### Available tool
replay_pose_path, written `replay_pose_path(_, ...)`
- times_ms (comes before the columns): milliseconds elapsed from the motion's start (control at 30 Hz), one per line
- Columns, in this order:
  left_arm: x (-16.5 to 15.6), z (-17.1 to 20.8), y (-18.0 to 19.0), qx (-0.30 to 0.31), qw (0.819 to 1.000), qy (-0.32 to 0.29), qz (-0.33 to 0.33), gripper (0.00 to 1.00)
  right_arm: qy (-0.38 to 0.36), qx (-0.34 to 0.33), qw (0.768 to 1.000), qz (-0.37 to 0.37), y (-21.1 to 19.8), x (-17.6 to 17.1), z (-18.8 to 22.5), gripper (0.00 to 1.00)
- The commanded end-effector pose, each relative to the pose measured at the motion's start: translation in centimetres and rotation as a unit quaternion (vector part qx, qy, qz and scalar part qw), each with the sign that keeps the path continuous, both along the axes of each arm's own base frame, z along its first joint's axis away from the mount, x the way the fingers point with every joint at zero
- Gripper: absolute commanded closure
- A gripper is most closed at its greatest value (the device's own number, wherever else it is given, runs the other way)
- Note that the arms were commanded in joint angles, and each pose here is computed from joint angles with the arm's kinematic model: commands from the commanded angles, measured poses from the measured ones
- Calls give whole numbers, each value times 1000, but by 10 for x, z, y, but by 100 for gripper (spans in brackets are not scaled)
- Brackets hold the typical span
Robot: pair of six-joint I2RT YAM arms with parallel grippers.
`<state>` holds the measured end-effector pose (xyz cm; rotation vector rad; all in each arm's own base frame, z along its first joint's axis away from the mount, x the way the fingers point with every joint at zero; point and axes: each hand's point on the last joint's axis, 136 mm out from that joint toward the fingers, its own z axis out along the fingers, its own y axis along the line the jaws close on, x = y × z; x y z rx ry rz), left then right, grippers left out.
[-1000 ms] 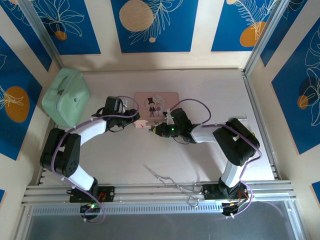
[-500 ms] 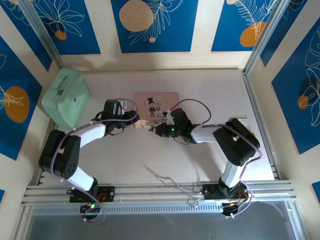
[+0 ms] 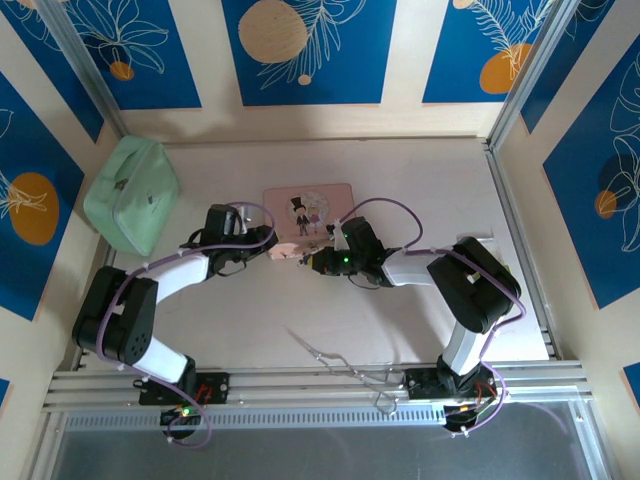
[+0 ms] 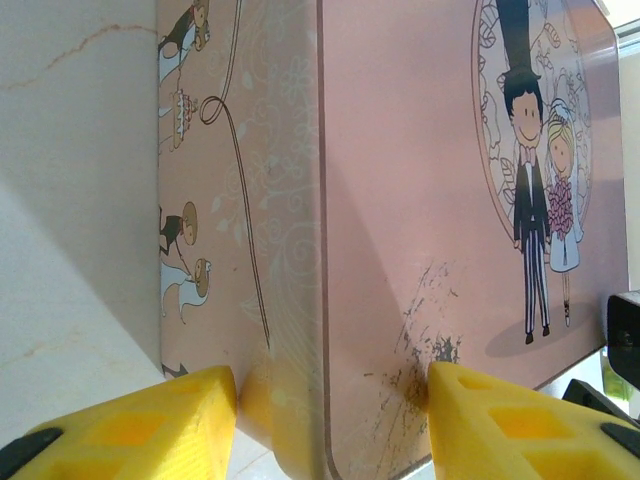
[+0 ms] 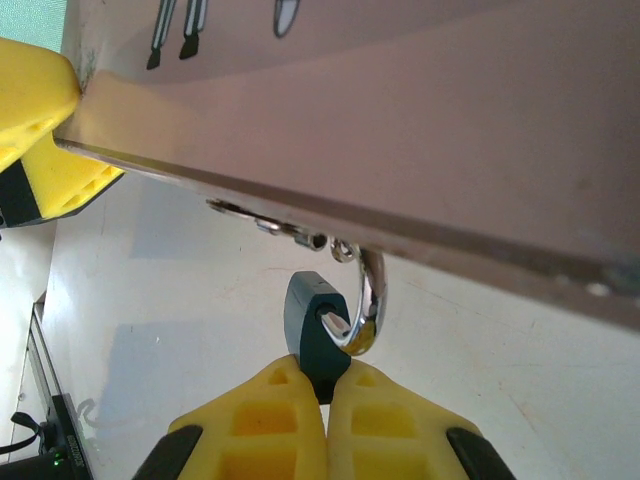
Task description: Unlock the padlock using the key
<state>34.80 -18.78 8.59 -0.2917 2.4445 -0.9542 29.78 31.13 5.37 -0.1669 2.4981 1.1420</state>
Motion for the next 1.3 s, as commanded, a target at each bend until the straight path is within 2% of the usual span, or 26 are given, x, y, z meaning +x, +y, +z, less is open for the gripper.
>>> replay_pose_path(0, -29, -33, 8, 35, 996, 77, -11, 48, 79, -66, 994, -40, -32, -17, -44, 100)
replay_pose_path(200, -12, -8, 5, 35, 998, 53, -4, 48, 76, -64, 994, -42, -33, -17, -42, 100)
replay_pose_path(400, -8, 17, -5, 6, 1000, 29, -9, 45, 79, -57, 994, -42, -32, -17, -42, 100)
replay_pose_path(767, -4, 10, -11, -13, 999, 35, -7, 44, 78, -56, 994, -42, -32, -18, -42, 100)
replay_pose_path(1267, 0, -4, -7, 9, 999, 51, -4, 47, 73, -59, 995, -44, -33, -19, -43, 100)
